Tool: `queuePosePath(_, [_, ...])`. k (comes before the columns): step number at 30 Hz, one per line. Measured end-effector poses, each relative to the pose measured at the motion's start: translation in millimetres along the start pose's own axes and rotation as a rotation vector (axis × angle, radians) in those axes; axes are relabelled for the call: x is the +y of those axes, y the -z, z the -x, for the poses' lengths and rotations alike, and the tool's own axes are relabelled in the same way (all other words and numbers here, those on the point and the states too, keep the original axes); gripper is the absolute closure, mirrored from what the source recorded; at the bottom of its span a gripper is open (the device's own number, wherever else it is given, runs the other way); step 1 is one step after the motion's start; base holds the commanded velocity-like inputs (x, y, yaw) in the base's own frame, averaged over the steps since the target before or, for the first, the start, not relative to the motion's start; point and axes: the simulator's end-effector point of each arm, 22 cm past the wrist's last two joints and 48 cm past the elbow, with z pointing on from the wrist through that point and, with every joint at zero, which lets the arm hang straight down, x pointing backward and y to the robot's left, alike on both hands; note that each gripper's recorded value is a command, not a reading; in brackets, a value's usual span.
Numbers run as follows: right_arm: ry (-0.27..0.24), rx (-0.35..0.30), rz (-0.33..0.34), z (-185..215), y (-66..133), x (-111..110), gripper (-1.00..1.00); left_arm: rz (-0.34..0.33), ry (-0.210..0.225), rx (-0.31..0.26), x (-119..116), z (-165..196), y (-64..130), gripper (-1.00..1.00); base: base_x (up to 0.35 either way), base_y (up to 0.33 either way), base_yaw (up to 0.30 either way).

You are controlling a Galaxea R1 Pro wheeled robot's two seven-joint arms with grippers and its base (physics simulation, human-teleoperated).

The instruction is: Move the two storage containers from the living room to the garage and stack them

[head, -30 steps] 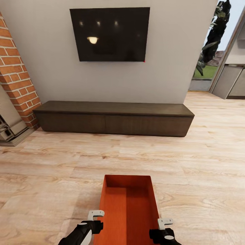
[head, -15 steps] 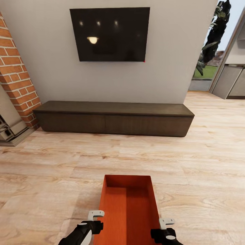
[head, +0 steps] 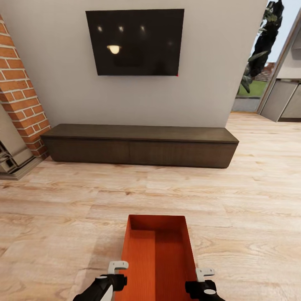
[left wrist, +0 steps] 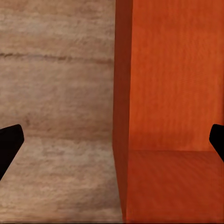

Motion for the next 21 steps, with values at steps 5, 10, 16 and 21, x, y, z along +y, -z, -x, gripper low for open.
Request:
queuePosePath(5, [0.000,0.000,0.000,0.0,0.0,0.0,-1.00,0.000,-0.002,0.024,-0.5,-10.6,-0.9,-1.00,0.000,0.000,0.000])
queuePosePath(10, [0.000,0.000,0.000,0.1,0.0,0.0,-1.00,0.000,-0.002,0.030,-0.3,-12.3,-1.0,-1.00,0.000,0.000,0.000])
queuePosePath(16, [0.000,0.000,0.000,0.1,0.0,0.0,-1.00,-0.001,-0.001,0.033,-1.2,-13.4,-0.9,-1.00,0.000,0.000,0.000])
queuePosePath(21, [0.000,0.000,0.000,0.1,0.0,0.0,-1.00,-0.001,-0.002,0.035,-1.5,-14.1,-1.0,-1.00,0.000,0.000,0.000])
